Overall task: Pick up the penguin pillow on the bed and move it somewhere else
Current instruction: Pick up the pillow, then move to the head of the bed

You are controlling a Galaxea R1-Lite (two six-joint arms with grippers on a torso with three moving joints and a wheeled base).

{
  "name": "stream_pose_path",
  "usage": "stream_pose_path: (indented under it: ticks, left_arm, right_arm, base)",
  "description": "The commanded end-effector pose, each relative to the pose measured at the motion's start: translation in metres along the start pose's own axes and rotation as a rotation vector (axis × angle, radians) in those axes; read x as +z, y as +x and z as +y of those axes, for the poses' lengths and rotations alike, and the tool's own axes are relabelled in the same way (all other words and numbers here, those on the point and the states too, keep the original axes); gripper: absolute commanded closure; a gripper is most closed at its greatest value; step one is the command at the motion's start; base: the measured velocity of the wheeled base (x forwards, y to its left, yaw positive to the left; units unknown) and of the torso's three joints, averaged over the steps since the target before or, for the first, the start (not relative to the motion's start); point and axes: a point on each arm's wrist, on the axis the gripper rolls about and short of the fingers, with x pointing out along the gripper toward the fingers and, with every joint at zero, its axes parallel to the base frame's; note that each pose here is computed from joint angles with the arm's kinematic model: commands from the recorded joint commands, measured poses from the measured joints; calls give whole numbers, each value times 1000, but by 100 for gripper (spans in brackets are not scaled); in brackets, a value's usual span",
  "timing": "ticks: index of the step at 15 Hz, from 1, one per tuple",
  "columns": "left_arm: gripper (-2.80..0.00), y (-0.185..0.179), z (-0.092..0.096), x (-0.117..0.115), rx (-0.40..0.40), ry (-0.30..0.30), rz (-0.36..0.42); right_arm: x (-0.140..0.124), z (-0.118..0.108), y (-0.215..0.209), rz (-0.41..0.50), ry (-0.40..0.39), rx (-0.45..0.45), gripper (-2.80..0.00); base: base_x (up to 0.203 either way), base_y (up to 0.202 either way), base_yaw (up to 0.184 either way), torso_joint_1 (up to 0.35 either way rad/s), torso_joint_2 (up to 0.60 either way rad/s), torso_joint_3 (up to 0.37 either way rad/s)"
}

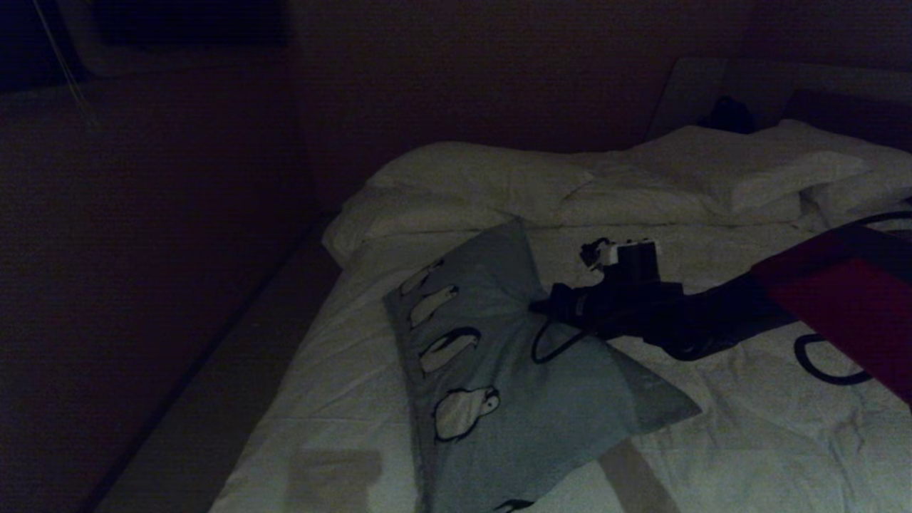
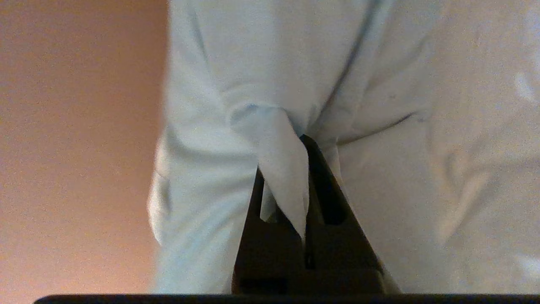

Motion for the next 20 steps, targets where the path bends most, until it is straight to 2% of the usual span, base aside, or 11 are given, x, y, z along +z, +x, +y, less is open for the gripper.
stream_pose_path:
  ticks: [1, 6, 10, 20]
  left_arm:
    - [0, 0, 0, 0, 1, 0, -1]
    - [0, 0, 0, 0, 1, 0, -1]
    - [0, 0, 0, 0, 1, 0, -1]
    - [0, 0, 0, 0, 1, 3, -1]
  right_arm:
    - [21, 12, -22, -69, 0, 25, 0]
    - [50, 20, -57, -169, -6, 37, 0]
    - [63, 33, -81, -224, -23, 55, 0]
    - [91, 45, -134, -359, -53, 61, 0]
  base:
    - [0, 0, 0, 0, 0, 0]
    - [0, 0, 0, 0, 0, 0]
    - [0, 0, 0, 0, 0, 0]
    - [0, 0, 0, 0, 0, 0]
